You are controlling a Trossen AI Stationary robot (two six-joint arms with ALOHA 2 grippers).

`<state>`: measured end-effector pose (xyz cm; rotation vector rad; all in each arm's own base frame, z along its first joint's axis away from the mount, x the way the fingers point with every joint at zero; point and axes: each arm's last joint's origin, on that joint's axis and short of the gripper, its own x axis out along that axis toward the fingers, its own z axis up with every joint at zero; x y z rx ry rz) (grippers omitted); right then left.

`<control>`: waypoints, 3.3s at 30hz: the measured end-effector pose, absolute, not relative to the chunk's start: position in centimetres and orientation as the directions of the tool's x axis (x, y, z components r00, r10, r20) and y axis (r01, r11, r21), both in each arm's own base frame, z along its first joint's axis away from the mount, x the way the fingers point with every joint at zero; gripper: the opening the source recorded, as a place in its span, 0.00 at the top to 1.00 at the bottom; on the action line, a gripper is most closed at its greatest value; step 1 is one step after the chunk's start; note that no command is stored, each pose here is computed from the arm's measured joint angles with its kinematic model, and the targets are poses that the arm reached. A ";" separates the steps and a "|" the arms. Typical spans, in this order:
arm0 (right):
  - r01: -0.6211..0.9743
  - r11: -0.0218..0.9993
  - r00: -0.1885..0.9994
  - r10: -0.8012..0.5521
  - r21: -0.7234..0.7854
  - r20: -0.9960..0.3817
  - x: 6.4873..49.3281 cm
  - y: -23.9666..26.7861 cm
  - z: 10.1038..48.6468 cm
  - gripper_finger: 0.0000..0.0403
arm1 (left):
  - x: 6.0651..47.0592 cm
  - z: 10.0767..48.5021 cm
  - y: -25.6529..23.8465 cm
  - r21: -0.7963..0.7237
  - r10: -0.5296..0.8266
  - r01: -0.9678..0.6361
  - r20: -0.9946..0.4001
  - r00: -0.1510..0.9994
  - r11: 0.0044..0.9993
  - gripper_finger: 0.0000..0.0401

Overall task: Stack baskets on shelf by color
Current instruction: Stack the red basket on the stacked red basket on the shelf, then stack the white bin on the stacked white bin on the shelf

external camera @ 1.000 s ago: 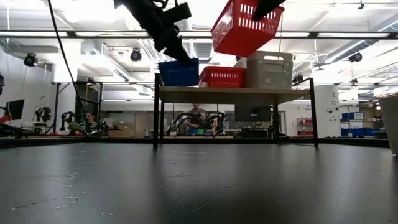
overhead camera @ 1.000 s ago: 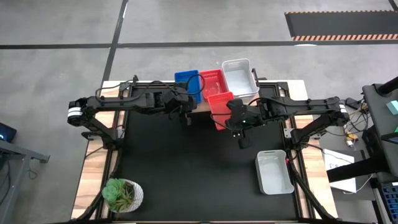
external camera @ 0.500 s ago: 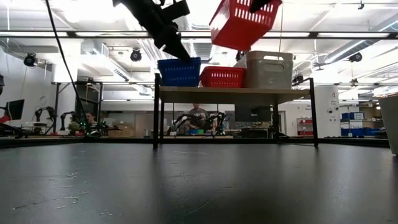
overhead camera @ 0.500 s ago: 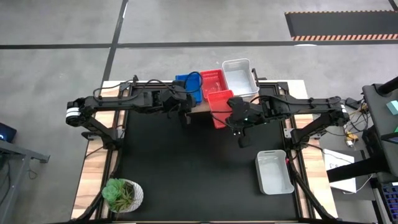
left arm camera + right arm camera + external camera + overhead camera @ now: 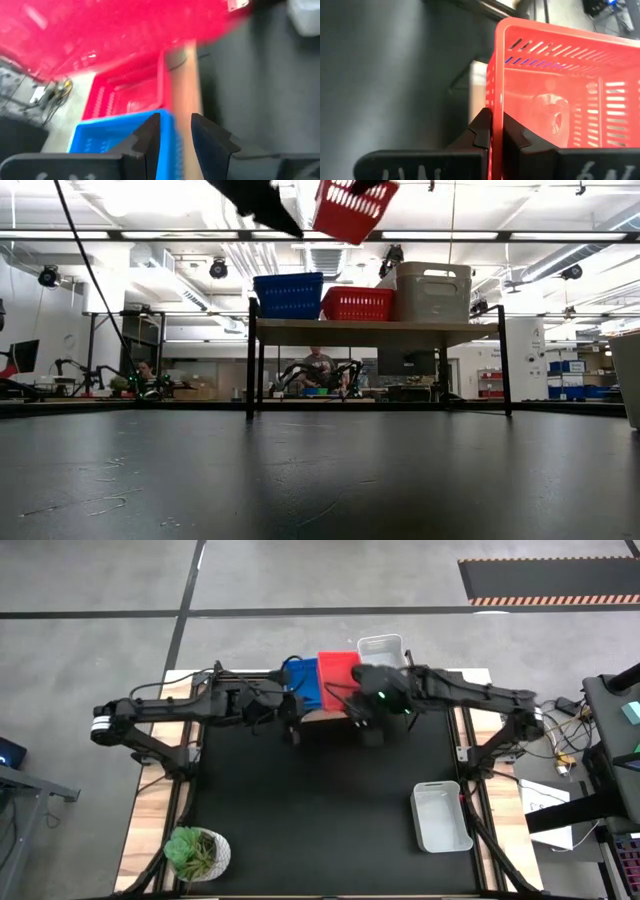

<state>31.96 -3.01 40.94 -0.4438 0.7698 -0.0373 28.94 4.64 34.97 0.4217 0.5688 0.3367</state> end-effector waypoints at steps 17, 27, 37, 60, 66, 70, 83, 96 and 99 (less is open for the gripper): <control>-0.131 0.973 0.530 -0.092 -0.189 -0.843 34.8 -15.1 38.2 0.98 | 24.3 33.1 1.3 0.432 0.329 -0.248 -0.123 0.936 0.867 0.77; -0.129 0.979 0.496 -0.076 -0.161 -0.865 35.4 -15.9 36.7 0.98 | 22.5 33.0 1.2 0.436 0.329 -0.297 0.002 0.944 0.850 0.77; -0.136 0.989 0.420 -0.003 -0.066 -0.908 35.9 -15.7 34.9 0.98 | 22.8 32.7 1.3 0.448 0.329 -0.288 -0.013 0.944 0.846 0.77; -0.080 0.993 0.505 -0.036 -0.088 -0.862 34.6 -15.0 38.5 0.67 | 23.3 32.3 1.3 0.467 0.329 -0.279 -0.026 0.944 0.839 0.77; -0.050 0.983 0.650 -0.100 -0.174 -0.754 36.1 -15.6 39.5 0.76 | 23.3 32.2 1.3 0.469 0.329 -0.278 -0.029 0.944 0.838 0.77; -0.097 0.976 0.656 -0.084 -0.195 -0.750 37.3 -16.0 38.1 0.88 | 23.3 32.2 1.3 0.469 0.330 -0.277 -0.033 0.943 0.838 0.77; -0.298 0.951 0.652 0.136 -0.087 -0.746 33.6 -4.0 42.2 0.97 | 23.6 29.4 -1.4 0.314 0.081 -0.050 -0.086 0.993 0.948 0.77; 0.002 0.915 0.238 0.391 0.403 -0.889 28.1 8.9 34.3 0.97 | 24.8 27.1 -5.0 0.268 -0.062 0.026 0.129 0.990 0.963 0.77; 0.045 0.917 0.137 0.387 0.396 -0.912 25.9 11.5 32.2 0.97 | 24.9 26.8 -5.3 0.270 -0.072 0.039 0.116 0.991 0.962 0.77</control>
